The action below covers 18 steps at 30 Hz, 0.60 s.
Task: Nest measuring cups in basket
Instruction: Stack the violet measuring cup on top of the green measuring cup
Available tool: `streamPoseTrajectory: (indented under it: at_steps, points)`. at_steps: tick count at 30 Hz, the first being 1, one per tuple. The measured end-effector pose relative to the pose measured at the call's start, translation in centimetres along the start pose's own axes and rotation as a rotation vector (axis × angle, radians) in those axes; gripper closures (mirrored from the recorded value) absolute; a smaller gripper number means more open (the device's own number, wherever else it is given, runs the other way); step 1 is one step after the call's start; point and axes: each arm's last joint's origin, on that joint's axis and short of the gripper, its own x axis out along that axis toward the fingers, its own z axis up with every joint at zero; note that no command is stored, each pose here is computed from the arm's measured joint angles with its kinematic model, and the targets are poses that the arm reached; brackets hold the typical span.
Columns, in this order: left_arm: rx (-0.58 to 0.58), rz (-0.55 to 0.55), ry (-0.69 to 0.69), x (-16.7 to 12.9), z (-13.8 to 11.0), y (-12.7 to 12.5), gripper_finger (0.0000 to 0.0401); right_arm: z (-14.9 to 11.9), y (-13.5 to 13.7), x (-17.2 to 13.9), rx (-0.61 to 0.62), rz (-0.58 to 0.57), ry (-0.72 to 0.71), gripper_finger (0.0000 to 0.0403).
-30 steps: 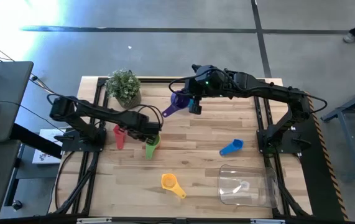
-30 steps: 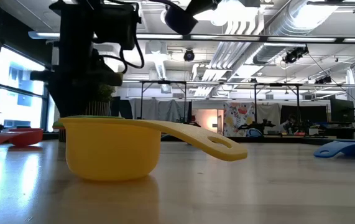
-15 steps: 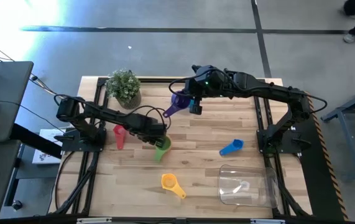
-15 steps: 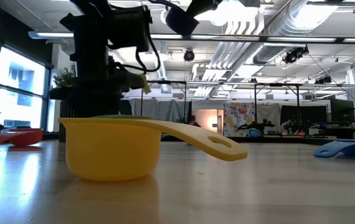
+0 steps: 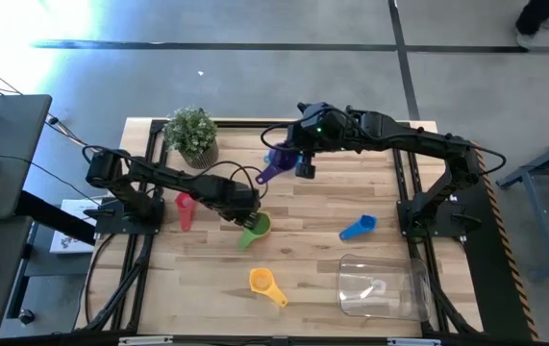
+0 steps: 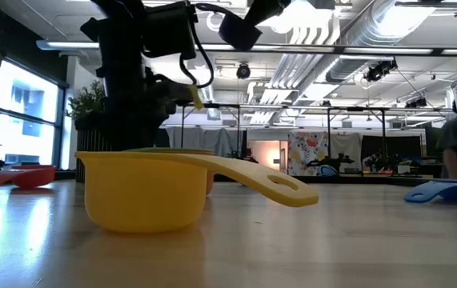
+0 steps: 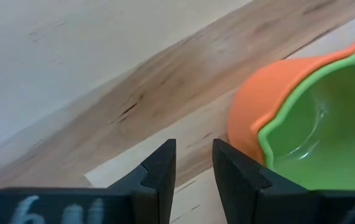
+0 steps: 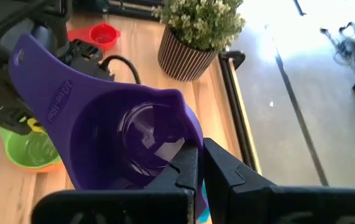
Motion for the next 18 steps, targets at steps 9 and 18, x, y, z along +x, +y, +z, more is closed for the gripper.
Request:
streamPoseTrajectory:
  at_steps: [9, 18]
  points:
    - [0.072, 0.034, -0.054, -4.5, 1.6, 0.1, 0.0320, -1.0, 0.5, -0.6, 0.095, 0.047, 0.101, 0.0402]
    - [0.095, -0.053, -0.189, -10.2, 3.2, 2.0, 0.0323, -1.0, 2.9, 0.0, 0.173, 0.184, 0.146, 0.0402]
